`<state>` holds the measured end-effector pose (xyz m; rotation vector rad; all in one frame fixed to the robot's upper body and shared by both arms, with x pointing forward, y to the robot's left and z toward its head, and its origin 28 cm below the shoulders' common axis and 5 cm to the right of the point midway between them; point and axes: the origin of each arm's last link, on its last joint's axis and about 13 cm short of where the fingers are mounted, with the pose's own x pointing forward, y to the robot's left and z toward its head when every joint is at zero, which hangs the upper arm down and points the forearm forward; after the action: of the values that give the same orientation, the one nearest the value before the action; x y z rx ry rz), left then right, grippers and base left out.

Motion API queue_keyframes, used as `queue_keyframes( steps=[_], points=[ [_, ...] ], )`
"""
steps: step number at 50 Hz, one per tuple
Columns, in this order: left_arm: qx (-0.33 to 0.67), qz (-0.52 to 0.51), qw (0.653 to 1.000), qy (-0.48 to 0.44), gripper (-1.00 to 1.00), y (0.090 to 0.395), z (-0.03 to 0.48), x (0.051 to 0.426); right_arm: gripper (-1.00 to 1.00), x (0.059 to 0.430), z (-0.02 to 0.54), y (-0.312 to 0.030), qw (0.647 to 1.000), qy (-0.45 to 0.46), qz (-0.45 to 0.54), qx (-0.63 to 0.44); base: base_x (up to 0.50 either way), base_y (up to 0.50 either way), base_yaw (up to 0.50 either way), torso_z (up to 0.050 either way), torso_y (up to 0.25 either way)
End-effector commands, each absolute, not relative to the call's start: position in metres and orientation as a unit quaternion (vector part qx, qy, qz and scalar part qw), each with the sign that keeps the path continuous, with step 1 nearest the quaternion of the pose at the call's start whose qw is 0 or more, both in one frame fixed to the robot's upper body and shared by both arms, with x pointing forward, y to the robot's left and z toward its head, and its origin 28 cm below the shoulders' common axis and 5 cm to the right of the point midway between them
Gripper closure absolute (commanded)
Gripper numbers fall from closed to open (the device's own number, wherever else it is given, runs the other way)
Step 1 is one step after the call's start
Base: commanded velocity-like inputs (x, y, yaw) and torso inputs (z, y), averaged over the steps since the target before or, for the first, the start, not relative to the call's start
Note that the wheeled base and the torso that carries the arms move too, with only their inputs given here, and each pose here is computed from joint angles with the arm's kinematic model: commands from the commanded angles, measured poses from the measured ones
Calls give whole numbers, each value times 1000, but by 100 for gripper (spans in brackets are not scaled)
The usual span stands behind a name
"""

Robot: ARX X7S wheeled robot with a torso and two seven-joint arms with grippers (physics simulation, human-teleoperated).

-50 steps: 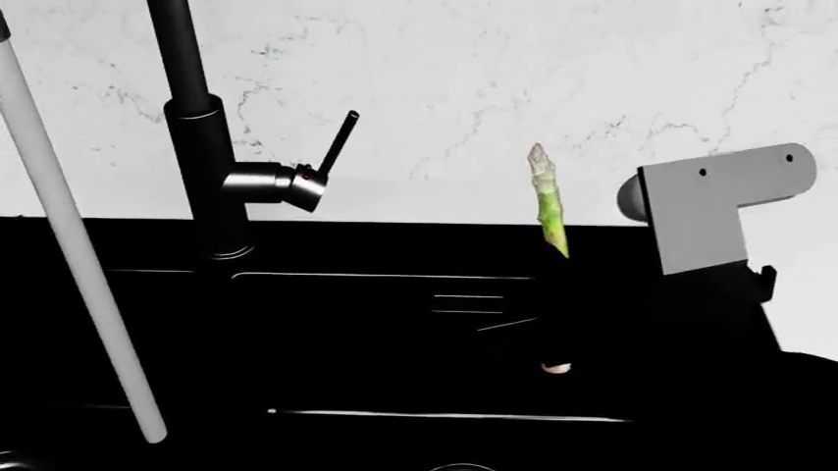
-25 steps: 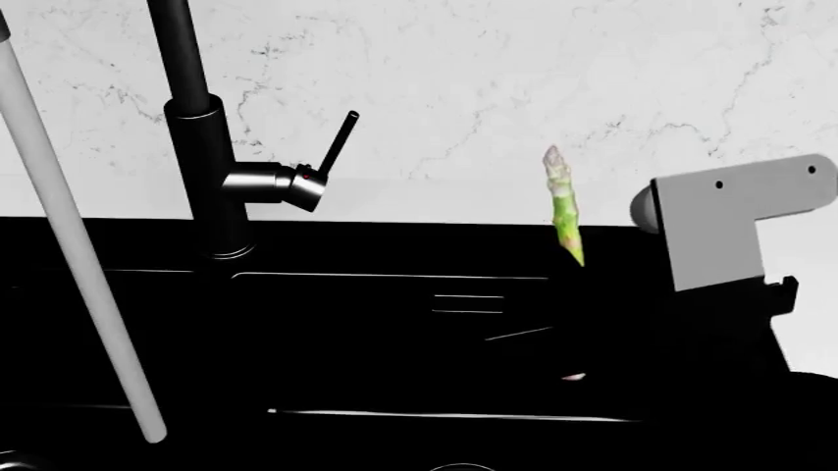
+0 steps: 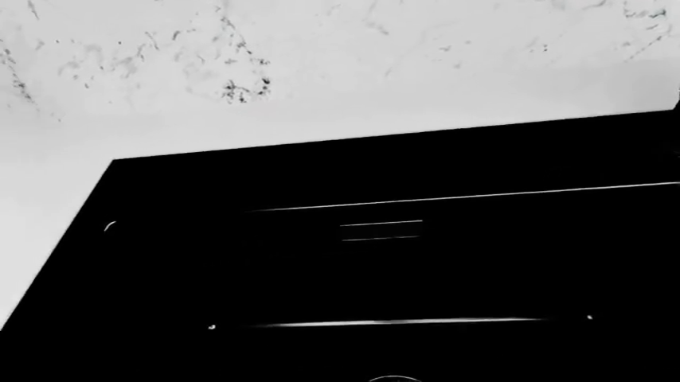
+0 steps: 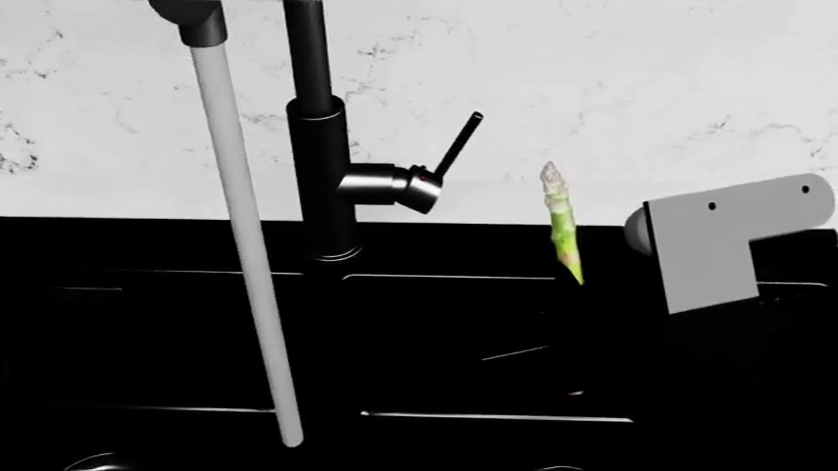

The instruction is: Pick the broccolis and asparaguss from the sink and place them in one bowl. Place the onion in the other bowl. Then turn off the sink faucet.

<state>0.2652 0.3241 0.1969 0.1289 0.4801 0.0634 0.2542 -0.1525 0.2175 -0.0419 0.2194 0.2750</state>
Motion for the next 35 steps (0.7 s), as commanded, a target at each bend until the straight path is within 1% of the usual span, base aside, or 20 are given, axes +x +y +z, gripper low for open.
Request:
queue_keyframes(
  steps=[1,6,11,12,17,18,20,22,23,24,30,31,35],
  points=[
    [68,22,967,243,-100,320,193,264,100,254,216,-153,984,111,138,-27,0,258,0,0,0],
    [72,17,967,243,-100,320,192,265,100,255,214,-152,984,111,139,-25,0,262,0,0,0],
    [68,-19,962,264,-100,310,192,265,100,254,211,-153,984,116,134,-16,0,0,0,0,0],
    [84,-24,961,262,-100,309,194,265,100,253,211,-152,984,117,135,-17,0,0,0,0,0],
    [85,-72,944,311,-100,298,195,269,100,253,214,-151,983,119,141,-20,0,0,0,0,0],
    [99,-80,940,316,-100,295,194,269,100,252,212,-152,983,119,141,-18,0,0,0,0,0],
    [90,-97,929,344,-100,287,191,270,100,250,210,-152,983,120,140,-17,0,0,0,0,0],
    [82,-95,924,362,-100,289,188,272,100,250,208,-152,983,121,140,-13,0,0,0,0,0],
    [46,-107,916,384,-100,289,187,272,100,249,207,-152,982,121,141,-13,0,0,0,0,0],
    [63,-103,916,383,-100,289,184,272,100,249,207,-152,982,122,141,-13,0,0,0,0,0],
    [46,-102,900,421,-100,294,183,274,100,248,208,-153,982,123,140,-13,0,0,0,0,0],
    [18,-83,895,439,-100,293,183,277,100,248,209,-153,983,121,141,-10,0,0,0,0,0],
    [31,-79,894,441,-100,295,184,276,100,248,208,-154,982,124,141,-9,0,0,0,0,0]
  ],
)
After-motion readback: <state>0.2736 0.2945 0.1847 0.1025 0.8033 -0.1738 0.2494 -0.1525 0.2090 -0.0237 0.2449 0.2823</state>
